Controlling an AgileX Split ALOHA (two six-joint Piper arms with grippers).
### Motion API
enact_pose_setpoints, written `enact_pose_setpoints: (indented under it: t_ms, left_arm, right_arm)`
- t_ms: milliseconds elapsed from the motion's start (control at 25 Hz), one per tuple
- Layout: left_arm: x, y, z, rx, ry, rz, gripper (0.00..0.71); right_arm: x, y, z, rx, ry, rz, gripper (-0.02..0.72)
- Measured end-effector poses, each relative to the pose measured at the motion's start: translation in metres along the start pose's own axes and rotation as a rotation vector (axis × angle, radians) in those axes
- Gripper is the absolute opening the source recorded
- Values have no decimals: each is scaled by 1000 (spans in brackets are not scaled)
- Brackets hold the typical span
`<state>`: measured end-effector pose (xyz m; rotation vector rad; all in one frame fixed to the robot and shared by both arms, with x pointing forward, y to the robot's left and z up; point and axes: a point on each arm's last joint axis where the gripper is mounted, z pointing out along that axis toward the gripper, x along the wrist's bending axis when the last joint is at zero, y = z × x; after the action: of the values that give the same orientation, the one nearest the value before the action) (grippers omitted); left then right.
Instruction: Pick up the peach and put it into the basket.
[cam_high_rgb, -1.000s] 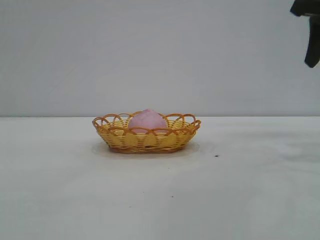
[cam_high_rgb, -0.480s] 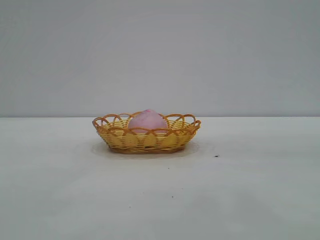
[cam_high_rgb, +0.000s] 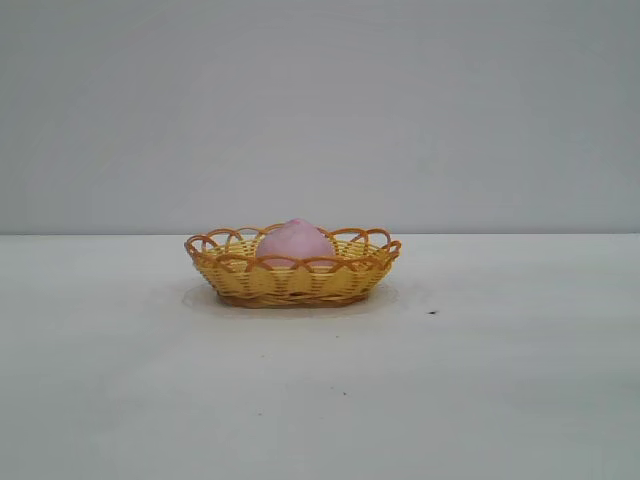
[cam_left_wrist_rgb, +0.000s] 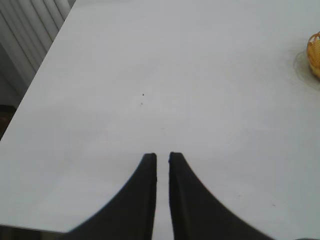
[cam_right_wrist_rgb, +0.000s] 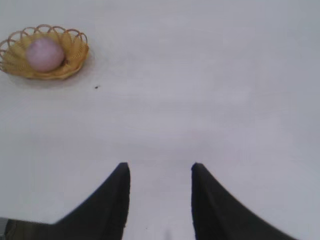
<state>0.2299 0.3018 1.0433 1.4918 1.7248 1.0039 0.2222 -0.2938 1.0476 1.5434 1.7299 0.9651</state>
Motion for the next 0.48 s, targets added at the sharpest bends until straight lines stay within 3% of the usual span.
enact_pose_setpoints:
  t_ms: [480]
  left_arm:
    - [0,0,0,0,0,0,60]
  right_arm:
    - [-1,-1,8,-20,-2,2,288]
